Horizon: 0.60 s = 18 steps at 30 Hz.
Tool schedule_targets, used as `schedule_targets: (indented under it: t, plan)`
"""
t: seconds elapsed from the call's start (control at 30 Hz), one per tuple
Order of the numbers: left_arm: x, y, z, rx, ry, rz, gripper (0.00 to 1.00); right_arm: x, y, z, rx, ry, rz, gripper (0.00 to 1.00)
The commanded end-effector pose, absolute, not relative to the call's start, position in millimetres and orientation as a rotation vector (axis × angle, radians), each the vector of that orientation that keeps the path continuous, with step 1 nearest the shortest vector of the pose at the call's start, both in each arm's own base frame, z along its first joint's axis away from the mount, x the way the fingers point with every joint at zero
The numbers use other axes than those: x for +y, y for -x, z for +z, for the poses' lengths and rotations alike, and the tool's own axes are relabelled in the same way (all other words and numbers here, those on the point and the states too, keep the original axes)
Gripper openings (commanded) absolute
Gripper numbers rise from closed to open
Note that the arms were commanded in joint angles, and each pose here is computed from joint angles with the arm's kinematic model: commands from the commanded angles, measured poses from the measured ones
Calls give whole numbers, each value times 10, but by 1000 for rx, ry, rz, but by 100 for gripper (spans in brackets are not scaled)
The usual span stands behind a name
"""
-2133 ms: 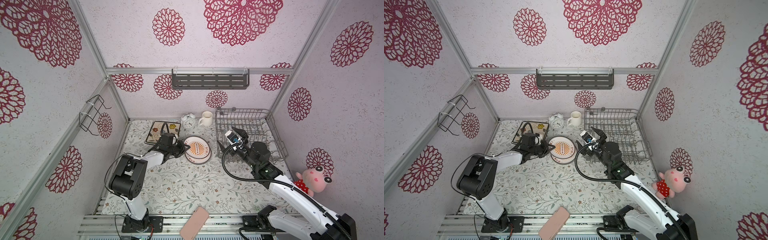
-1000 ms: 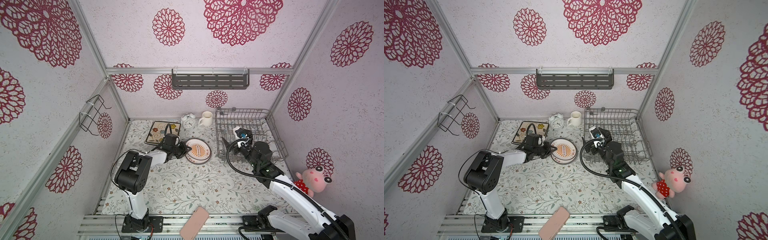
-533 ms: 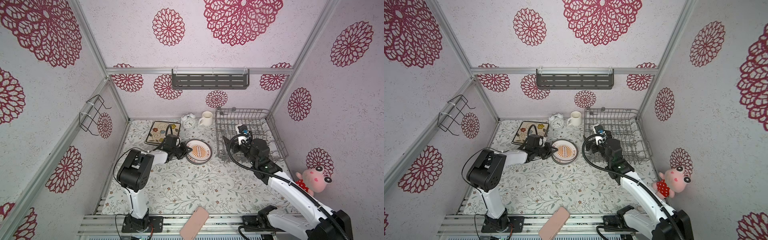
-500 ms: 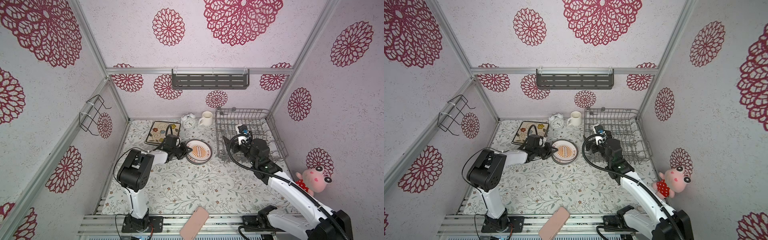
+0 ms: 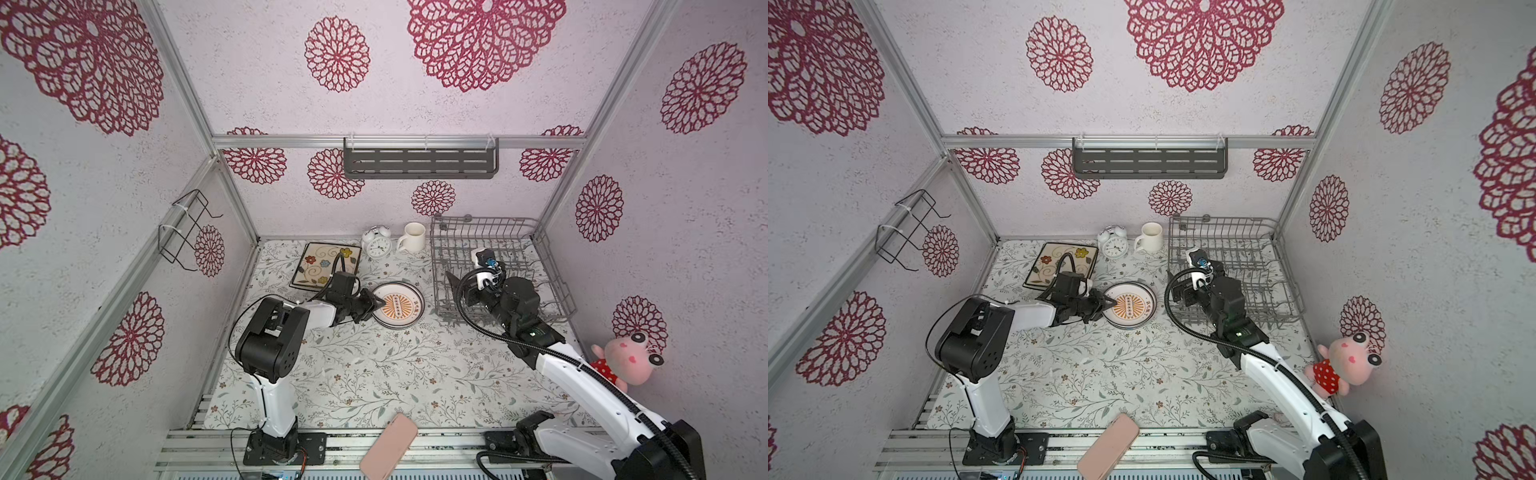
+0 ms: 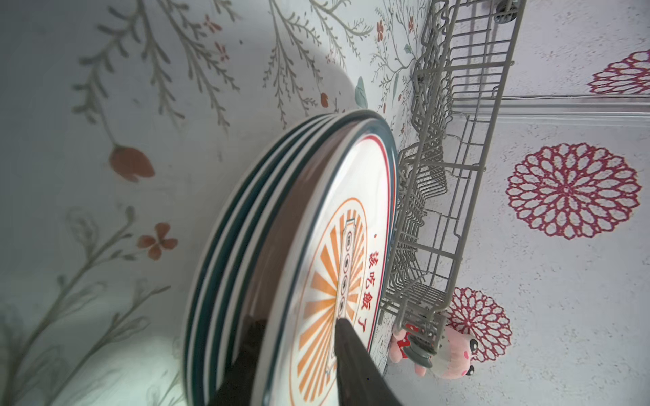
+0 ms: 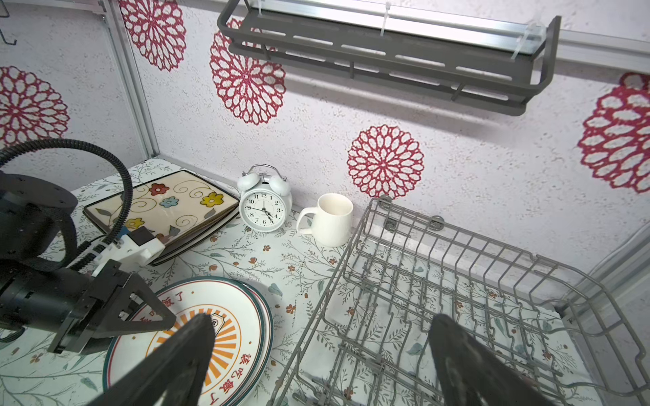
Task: Unload the plates from the dish rack
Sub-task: Place the plate among the plates.
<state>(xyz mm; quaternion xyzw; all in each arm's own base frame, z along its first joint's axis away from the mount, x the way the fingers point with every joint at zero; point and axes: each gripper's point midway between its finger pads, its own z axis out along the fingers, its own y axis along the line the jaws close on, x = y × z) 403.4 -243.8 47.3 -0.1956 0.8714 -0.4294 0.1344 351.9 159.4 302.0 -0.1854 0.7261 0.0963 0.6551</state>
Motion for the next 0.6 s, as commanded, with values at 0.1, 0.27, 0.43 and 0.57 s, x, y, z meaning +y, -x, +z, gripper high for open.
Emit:
schedule_targets:
  t: [0.1, 0.27, 0.43, 0.57]
  plan:
    - [-2387, -3926, 301, 2620, 587, -1157, 73, 1556, -3576, 3180, 1603, 409, 190, 99]
    - [-2281, -3881, 310, 2667, 588, -1046, 97, 1544, -3573, 3150, 1612, 402, 194, 99]
    - [-2275, -3876, 375, 2696, 574, -1019, 97, 1529, -3587, 3142, 1614, 397, 190, 99]
    - [-2222, -3860, 459, 2750, 533, -922, 98, 1522, -3591, 3124, 1620, 396, 186, 99]
